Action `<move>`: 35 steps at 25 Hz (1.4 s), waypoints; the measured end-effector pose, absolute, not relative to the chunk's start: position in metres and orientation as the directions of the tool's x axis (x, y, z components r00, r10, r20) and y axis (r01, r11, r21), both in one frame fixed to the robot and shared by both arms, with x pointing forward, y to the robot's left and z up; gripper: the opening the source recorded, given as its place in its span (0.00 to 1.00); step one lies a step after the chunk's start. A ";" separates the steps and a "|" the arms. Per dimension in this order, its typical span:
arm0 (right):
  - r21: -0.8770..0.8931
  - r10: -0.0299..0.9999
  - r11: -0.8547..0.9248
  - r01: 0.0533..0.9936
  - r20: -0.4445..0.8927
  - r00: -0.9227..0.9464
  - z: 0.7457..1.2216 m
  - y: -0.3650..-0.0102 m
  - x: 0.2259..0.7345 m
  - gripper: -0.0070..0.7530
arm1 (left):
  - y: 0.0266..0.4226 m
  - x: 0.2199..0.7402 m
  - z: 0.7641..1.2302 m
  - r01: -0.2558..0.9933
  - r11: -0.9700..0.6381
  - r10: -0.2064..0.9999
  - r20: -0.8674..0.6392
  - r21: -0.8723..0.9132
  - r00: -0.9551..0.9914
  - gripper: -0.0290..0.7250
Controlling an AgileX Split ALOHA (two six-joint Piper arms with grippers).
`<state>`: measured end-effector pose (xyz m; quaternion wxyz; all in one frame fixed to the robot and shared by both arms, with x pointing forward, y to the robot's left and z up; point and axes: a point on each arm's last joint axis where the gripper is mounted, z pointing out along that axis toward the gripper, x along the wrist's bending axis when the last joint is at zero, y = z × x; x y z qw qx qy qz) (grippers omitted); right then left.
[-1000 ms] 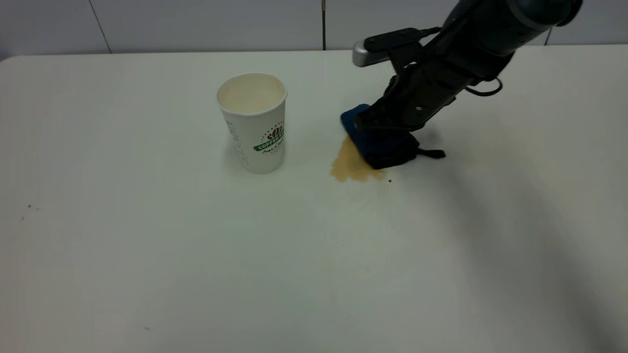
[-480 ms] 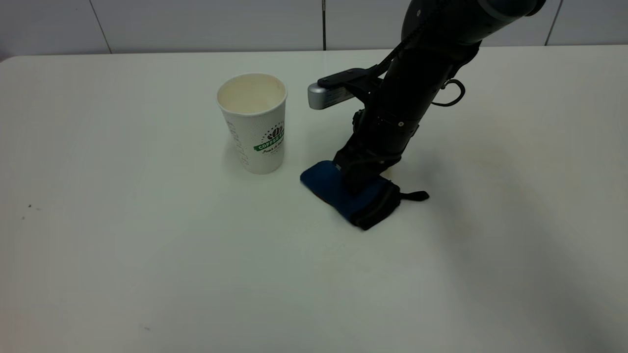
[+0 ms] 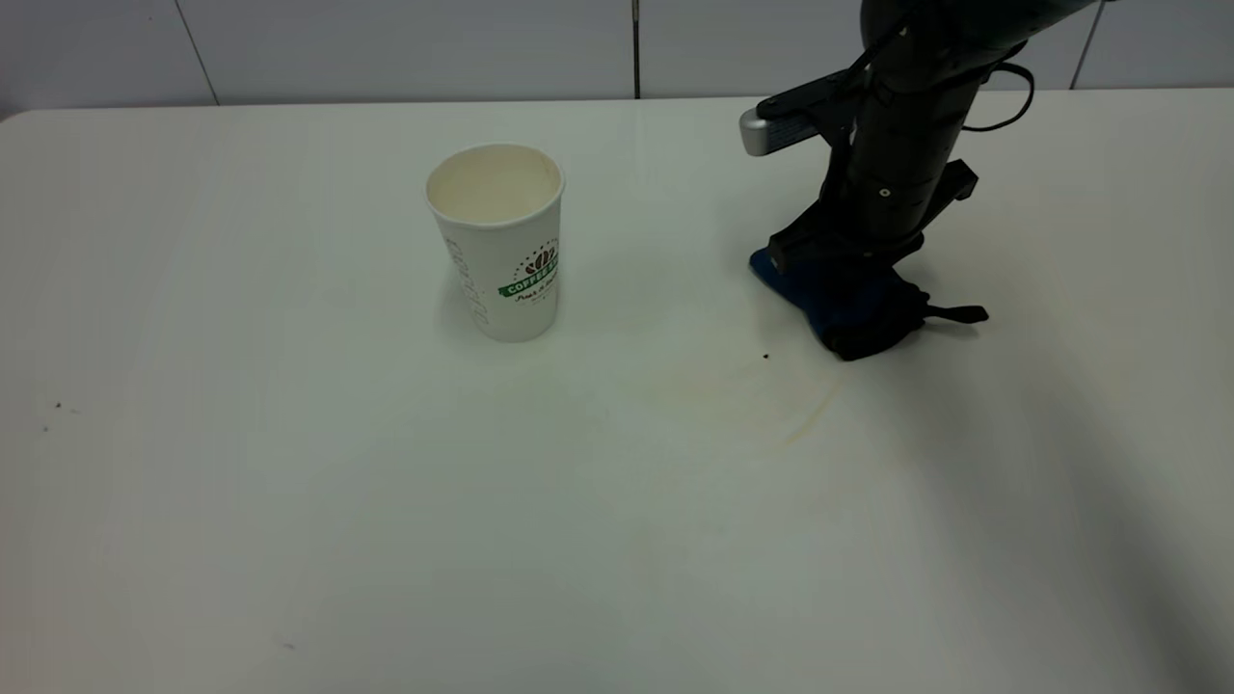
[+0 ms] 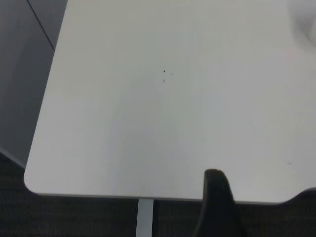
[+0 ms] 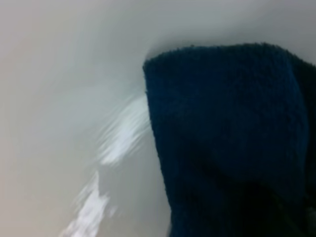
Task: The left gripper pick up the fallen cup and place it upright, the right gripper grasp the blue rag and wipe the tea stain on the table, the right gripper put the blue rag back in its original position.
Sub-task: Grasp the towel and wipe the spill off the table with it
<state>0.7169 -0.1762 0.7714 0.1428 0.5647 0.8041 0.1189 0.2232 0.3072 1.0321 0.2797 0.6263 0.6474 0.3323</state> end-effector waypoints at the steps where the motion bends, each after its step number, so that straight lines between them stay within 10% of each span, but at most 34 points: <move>1: 0.373 0.946 0.322 0.870 -0.091 -0.310 0.771 -0.176 0.719 0.11 | 0.307 0.223 1.032 0.625 -0.005 0.997 0.054 0.781 -0.059 0.74; 18: 0.097 0.813 0.544 0.834 0.188 -0.552 0.767 -0.088 0.658 0.11 | 0.307 0.223 1.032 0.625 -0.005 0.997 0.054 0.781 -0.059 0.74; 35: 0.087 0.984 0.177 0.980 -0.028 -0.175 0.767 -0.281 0.711 0.11 | 0.307 0.223 1.032 0.625 -0.005 0.997 0.054 0.781 -0.059 0.74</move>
